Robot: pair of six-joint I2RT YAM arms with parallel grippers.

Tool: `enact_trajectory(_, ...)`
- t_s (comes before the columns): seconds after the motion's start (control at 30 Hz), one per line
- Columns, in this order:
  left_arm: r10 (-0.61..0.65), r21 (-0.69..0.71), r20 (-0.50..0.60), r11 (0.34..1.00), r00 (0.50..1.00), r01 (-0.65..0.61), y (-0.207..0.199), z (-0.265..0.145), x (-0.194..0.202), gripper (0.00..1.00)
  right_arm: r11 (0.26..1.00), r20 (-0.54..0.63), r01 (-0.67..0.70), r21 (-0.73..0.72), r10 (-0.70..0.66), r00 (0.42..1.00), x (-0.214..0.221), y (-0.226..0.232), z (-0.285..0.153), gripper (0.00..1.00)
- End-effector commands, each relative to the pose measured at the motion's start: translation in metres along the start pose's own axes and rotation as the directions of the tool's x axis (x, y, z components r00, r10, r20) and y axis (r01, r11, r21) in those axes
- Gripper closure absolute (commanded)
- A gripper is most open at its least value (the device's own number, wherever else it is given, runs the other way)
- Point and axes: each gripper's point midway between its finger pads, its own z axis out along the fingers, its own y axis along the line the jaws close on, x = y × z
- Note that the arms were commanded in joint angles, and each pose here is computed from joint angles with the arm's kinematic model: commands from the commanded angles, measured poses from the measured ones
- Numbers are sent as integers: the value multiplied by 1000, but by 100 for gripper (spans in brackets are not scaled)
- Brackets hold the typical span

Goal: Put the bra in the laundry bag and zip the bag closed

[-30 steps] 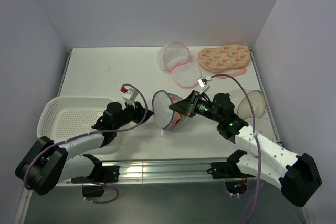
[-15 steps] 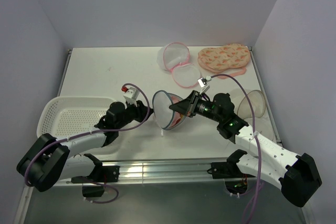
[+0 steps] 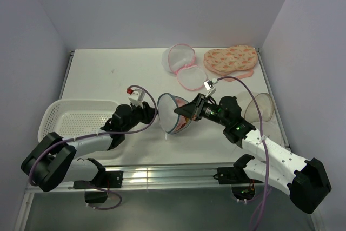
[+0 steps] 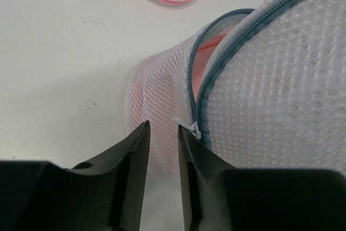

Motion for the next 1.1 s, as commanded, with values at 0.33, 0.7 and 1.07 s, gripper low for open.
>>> enact_trajectory(0.33,57,65,81,996,995,-63,-23,7,-25,88,1000,4,1,-3,-1,1000,0,-6,-3,100)
enact_trajectory(0.7,-3,17,65,1000,998,2,-17,-12,-18,100,999,19,-14,51,13,1000,-5,-16,-8,100)
enact_trajectory(1.07,-23,24,49,999,999,22,-23,-34,-17,100,921,57,30,389,-56,997,-30,-71,-26,69)
